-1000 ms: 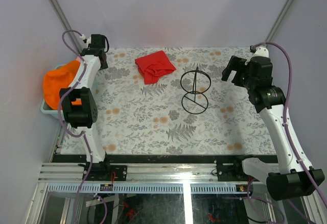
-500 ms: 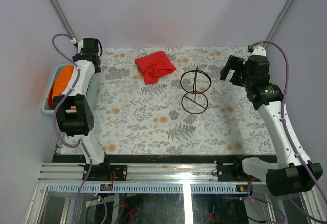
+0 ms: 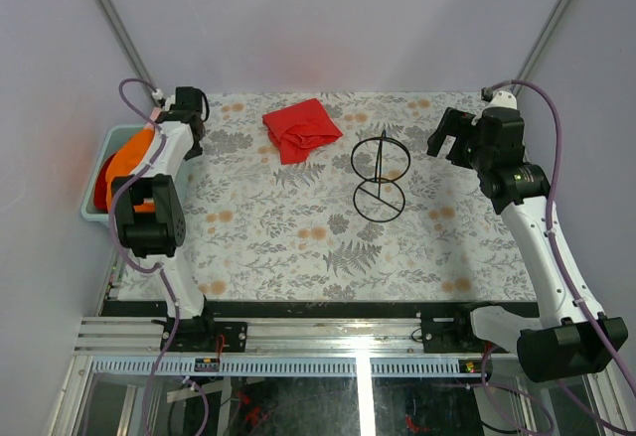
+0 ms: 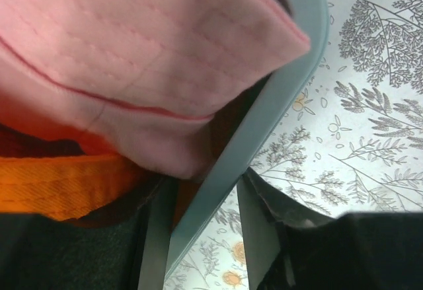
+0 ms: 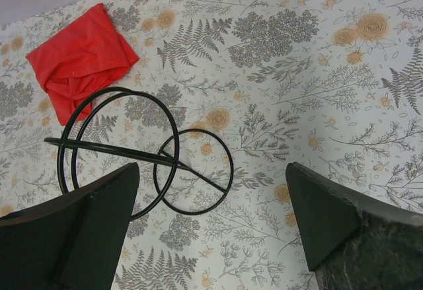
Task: Stack the hats
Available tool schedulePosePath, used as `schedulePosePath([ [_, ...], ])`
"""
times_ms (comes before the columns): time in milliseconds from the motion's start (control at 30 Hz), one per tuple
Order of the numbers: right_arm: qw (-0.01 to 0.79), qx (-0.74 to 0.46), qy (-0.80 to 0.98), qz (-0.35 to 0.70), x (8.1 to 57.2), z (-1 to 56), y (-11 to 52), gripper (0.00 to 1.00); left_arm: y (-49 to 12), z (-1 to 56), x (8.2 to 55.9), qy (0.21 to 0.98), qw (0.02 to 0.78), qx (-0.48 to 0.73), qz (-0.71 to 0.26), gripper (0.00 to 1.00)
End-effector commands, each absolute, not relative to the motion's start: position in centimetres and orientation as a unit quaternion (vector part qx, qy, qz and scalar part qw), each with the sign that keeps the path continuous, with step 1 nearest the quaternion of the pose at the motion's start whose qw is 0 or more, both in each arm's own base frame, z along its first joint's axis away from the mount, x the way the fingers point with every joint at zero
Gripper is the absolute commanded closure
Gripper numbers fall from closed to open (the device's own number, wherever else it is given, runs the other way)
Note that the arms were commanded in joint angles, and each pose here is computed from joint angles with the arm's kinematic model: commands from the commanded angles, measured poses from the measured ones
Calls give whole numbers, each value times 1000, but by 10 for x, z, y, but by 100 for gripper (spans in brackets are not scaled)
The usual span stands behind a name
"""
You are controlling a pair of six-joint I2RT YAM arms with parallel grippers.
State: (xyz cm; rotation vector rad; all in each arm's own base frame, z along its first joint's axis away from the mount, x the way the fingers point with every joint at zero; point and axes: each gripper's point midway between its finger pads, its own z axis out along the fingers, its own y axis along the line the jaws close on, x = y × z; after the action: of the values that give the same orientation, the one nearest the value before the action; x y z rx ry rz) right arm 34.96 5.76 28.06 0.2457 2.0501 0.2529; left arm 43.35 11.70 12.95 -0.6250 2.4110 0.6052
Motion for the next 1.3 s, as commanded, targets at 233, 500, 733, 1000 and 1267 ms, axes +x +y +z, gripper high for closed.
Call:
schedulePosePath([
  [233, 535, 93, 832, 112, 358, 305, 61, 1, 63, 116, 447, 920, 293, -183, 184, 100],
  [500, 554, 85, 820, 119, 373, 332, 65, 1, -56, 134, 455, 936, 321, -83, 117, 100],
  [733, 563, 81, 814, 118, 364, 345, 63, 1, -102, 150, 501, 932, 353, -36, 72, 100],
  [1000, 565, 77, 814, 111, 350, 354, 59, 1, -127, 173, 546, 918, 392, -44, 31, 98],
  [1267, 560, 74, 817, 114, 343, 351, 59, 1, -147, 197, 534, 910, 409, -56, -26, 72],
])
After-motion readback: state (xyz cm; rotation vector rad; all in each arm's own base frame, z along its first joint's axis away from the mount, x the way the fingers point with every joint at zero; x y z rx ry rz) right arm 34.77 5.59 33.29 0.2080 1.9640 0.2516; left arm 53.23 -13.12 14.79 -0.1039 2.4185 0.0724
